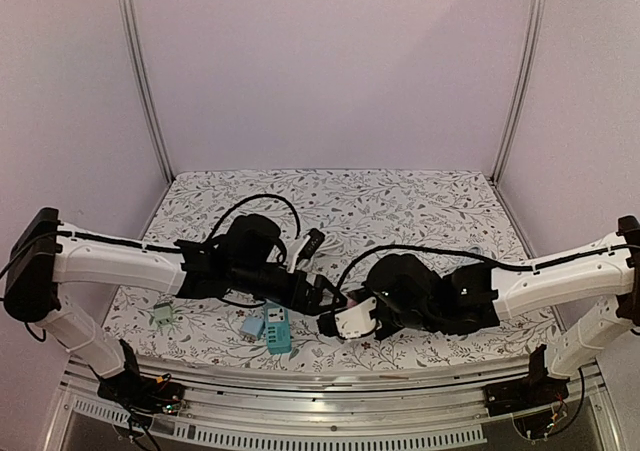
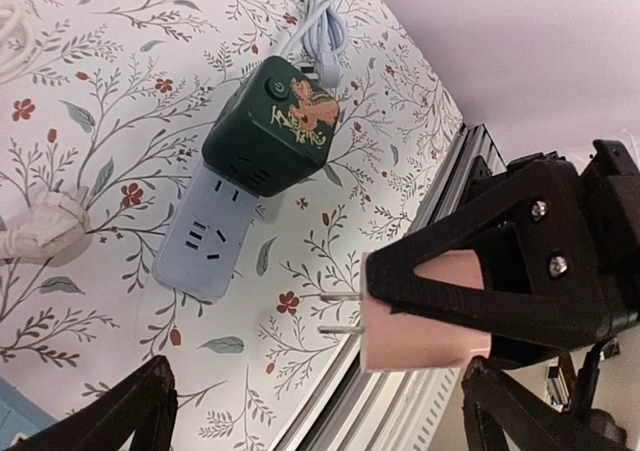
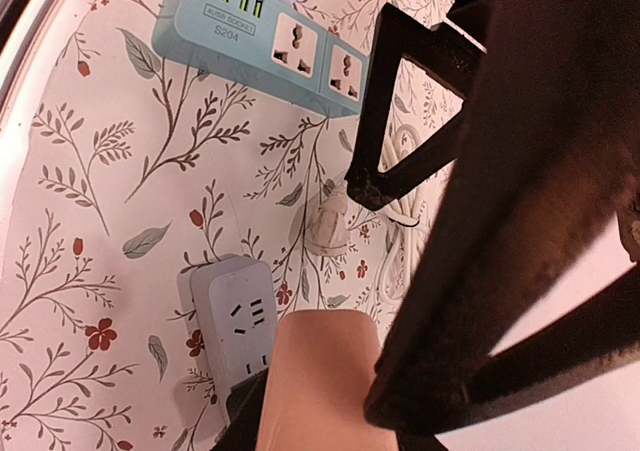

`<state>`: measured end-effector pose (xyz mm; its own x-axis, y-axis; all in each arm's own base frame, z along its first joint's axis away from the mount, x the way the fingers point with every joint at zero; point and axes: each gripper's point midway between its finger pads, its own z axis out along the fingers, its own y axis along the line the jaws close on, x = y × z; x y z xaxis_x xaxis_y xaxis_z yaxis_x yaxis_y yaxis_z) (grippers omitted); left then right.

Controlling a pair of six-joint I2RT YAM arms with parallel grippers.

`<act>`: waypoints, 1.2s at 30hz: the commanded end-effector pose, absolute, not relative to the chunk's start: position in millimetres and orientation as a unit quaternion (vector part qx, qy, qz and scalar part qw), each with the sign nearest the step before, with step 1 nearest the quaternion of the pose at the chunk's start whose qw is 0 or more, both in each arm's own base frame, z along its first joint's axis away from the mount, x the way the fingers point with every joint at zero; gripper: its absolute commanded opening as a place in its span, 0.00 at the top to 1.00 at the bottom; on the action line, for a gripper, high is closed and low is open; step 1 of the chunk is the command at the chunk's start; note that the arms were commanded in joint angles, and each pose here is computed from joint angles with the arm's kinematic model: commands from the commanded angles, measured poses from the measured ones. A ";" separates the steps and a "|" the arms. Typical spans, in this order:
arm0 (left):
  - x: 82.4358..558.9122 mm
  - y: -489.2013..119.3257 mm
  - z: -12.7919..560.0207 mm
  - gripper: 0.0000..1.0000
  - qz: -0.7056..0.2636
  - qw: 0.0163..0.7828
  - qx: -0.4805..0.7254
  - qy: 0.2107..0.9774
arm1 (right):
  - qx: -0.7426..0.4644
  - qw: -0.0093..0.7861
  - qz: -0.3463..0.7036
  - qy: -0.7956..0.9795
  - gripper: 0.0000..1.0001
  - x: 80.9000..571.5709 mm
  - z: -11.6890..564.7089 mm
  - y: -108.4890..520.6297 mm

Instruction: Insert the plug

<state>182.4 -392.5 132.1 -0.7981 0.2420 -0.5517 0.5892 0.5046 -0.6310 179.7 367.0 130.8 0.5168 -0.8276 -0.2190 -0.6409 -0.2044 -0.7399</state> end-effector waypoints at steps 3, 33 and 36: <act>201.0 -363.6 133.8 0.01 -0.382 0.265 0.225 0.856 | -0.758 0.419 -0.077 0.494 1.00 172.7 156.5 353.5; 221.3 -261.8 131.4 0.01 -0.233 0.416 0.175 0.861 | -0.799 0.237 0.028 0.552 1.00 172.6 182.3 341.2; 224.7 -258.1 135.2 0.01 -0.233 0.439 0.168 0.851 | -0.803 0.217 0.024 0.555 1.00 175.3 178.9 341.9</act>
<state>215.9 -268.1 130.9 -0.6090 0.1095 -0.7856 0.5061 0.8163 -0.2786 179.7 349.7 188.1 0.3990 -0.8586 -0.3220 -0.8782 -0.2568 -0.4035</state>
